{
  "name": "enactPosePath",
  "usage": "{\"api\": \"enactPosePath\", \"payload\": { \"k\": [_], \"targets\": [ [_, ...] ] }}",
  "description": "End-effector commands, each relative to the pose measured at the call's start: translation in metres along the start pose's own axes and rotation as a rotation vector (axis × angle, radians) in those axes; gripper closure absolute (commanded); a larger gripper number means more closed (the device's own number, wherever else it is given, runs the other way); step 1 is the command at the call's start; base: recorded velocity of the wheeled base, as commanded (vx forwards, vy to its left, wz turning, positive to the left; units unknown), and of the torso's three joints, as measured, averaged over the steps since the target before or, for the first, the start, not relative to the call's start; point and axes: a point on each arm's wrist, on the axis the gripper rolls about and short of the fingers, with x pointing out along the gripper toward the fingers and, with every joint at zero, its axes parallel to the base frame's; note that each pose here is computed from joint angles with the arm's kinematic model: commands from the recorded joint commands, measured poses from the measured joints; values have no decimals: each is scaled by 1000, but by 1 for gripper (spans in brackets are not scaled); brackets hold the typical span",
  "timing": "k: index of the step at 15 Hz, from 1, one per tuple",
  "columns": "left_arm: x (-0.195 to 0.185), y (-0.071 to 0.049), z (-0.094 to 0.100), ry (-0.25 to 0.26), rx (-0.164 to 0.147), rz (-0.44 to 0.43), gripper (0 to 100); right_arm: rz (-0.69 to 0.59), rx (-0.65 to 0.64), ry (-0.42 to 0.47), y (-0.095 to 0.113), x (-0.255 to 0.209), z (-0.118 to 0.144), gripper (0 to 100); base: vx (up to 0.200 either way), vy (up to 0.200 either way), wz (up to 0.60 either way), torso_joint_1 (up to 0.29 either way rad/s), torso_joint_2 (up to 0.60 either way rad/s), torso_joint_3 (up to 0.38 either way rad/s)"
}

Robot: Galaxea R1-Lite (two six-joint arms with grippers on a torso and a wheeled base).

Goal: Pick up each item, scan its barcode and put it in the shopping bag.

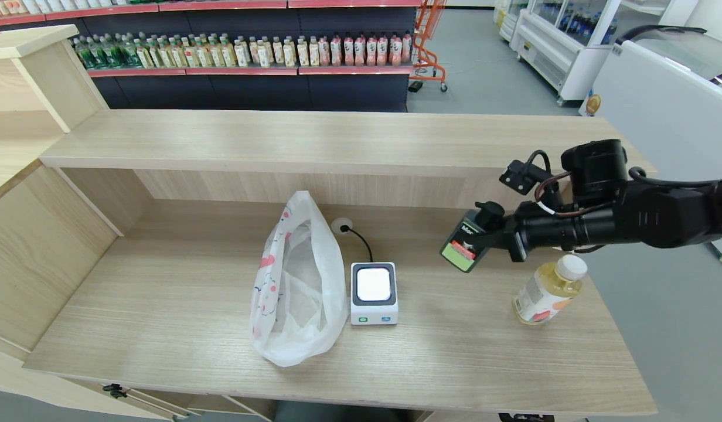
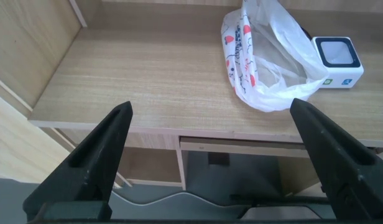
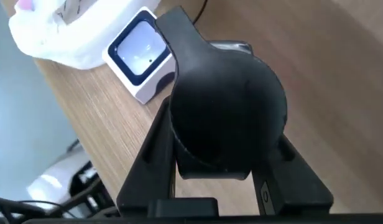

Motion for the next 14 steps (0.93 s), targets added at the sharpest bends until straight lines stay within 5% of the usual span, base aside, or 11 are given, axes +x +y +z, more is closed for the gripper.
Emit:
{"api": "enactPosePath", "payload": {
  "k": [1,6,11,14],
  "targets": [
    [0,0,0,-1,0,-1,0,-32,-144,-66,17,-35,24,100,0,0,0,0,0,0],
    [0,0,0,-1,0,1,0,-73,-920,11,68,-109,-21,100,0,0,0,0,0,0],
    [0,0,0,-1,0,-1,0,89,-1673,-188,103,-111,-50,100,0,0,0,0,0,0],
    [0,0,0,-1,0,1,0,168,-1911,-280,114,-89,-54,100,0,0,0,0,0,0]
  ]
}}
